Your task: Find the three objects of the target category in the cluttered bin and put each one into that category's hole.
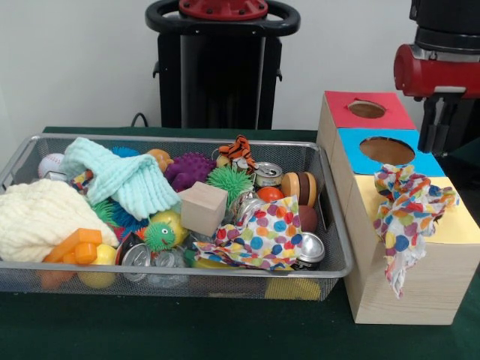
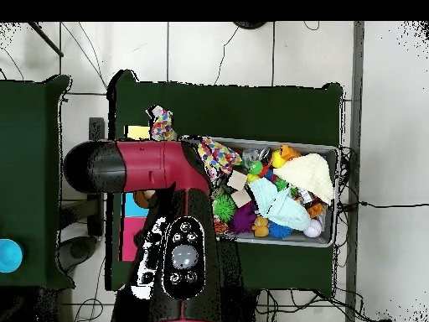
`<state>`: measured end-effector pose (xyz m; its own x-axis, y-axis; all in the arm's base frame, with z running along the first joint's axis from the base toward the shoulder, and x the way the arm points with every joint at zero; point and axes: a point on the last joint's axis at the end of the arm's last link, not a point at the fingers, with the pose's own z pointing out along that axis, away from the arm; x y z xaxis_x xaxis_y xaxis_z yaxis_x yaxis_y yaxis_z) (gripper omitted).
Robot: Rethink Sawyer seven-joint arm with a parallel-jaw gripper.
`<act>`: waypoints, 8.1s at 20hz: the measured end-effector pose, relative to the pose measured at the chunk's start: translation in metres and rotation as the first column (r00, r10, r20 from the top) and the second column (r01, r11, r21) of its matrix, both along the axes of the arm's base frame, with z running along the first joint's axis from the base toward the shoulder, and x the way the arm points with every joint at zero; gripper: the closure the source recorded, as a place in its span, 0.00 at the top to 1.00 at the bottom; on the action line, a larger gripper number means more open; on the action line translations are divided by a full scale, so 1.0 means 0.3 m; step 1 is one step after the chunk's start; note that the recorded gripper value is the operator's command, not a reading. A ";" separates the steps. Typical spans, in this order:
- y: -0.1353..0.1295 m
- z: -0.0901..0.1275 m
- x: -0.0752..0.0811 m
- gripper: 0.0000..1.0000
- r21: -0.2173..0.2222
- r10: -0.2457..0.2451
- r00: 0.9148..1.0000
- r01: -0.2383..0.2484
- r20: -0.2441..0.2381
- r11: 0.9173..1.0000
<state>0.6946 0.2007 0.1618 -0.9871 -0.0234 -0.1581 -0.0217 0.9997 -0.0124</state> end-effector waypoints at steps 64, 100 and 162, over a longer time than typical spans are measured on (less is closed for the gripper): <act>0.064 -0.354 -0.032 0.00 0.001 -0.048 0.999 0.048 0.021 0.999; -0.006 -0.388 0.041 0.00 -0.132 -0.082 0.993 0.071 -0.084 0.989; -0.002 -0.050 0.080 0.00 -0.012 -0.148 0.989 0.148 -0.011 0.989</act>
<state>0.7186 0.2003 0.1468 -0.9817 0.1213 -0.1470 0.1261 0.9917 -0.0237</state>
